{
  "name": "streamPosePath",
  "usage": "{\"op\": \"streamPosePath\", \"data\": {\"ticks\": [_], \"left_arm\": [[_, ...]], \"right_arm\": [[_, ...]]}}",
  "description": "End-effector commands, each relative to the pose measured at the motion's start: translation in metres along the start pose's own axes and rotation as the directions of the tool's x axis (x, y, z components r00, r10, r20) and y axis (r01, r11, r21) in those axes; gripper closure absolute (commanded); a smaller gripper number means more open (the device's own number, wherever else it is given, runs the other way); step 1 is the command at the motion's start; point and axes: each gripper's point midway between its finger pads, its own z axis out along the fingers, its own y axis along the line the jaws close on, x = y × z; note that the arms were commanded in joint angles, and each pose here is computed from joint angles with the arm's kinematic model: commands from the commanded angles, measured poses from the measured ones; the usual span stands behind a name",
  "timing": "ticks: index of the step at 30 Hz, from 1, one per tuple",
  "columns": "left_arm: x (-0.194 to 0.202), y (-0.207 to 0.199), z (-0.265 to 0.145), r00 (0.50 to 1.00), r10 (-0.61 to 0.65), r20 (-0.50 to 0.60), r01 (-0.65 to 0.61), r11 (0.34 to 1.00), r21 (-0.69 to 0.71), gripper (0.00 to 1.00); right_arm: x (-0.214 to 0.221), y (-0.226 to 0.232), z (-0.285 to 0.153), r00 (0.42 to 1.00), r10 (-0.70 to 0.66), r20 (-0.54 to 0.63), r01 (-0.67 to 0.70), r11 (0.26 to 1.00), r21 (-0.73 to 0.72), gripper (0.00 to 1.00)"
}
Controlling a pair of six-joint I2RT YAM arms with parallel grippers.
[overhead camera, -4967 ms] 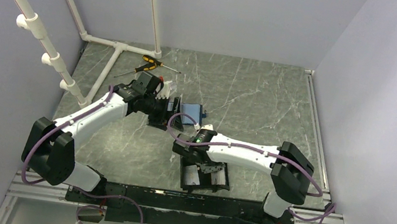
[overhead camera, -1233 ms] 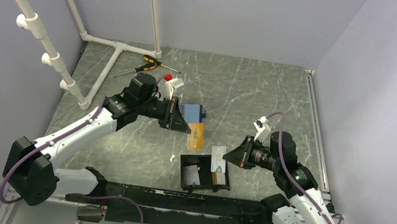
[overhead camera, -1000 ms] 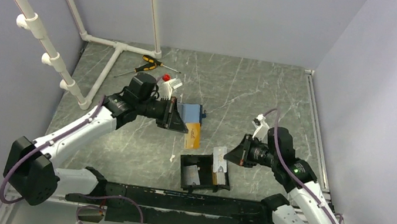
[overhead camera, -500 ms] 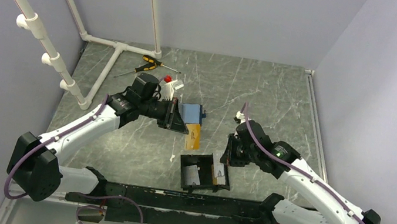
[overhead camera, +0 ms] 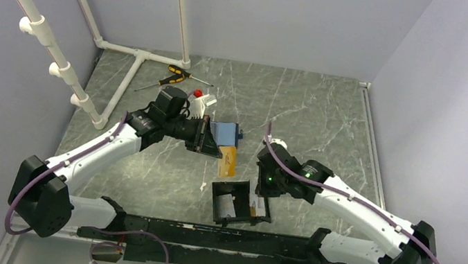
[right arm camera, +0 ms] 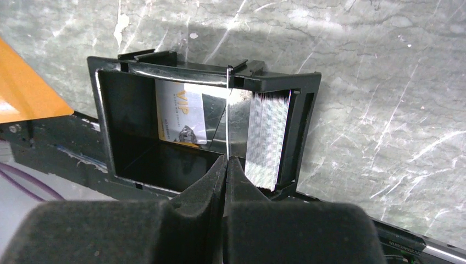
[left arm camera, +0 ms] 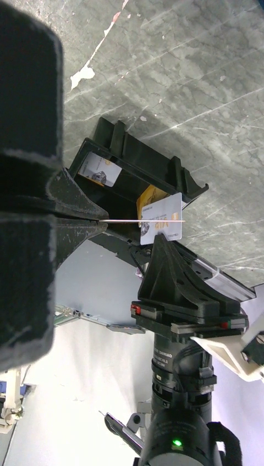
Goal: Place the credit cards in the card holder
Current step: Place the credit card in the storage box.
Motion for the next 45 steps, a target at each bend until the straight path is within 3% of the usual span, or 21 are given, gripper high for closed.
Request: {"op": "streamPosePath", "data": {"ticks": [1,11,19,27,36,45], "left_arm": [[-0.003,-0.011,-0.006,0.999,0.032,0.012,-0.033,0.999,0.033,1.0],[-0.003,-0.012,-0.006,0.999,0.031,0.015,-0.031,0.999,0.039,1.0],[-0.003,-0.014,-0.005,1.0,0.028,0.011,-0.029,0.998,0.052,1.0],[-0.001,-0.015,-0.007,0.999,0.029,0.013,-0.03,0.998,0.054,1.0],[-0.001,-0.015,-0.007,0.999,0.032,0.012,-0.033,0.998,0.058,1.0],[0.001,-0.002,-0.008,1.0,-0.013,0.009,0.013,1.0,0.002,1.0]], "right_arm": [[-0.007,0.003,0.001,1.0,-0.02,0.021,0.019,0.998,0.062,1.0],[-0.017,0.011,-0.028,0.997,-0.016,0.077,0.015,1.0,0.012,1.0],[-0.005,0.016,-0.037,0.993,-0.066,-0.095,0.07,0.997,0.039,1.0],[0.005,0.011,-0.027,0.971,-0.113,-0.212,0.133,0.988,0.084,1.0],[0.005,0.013,-0.005,0.965,-0.119,-0.235,0.138,0.988,0.067,1.0],[0.002,0.003,0.018,0.961,-0.115,-0.252,0.155,0.977,0.146,0.96]]}}
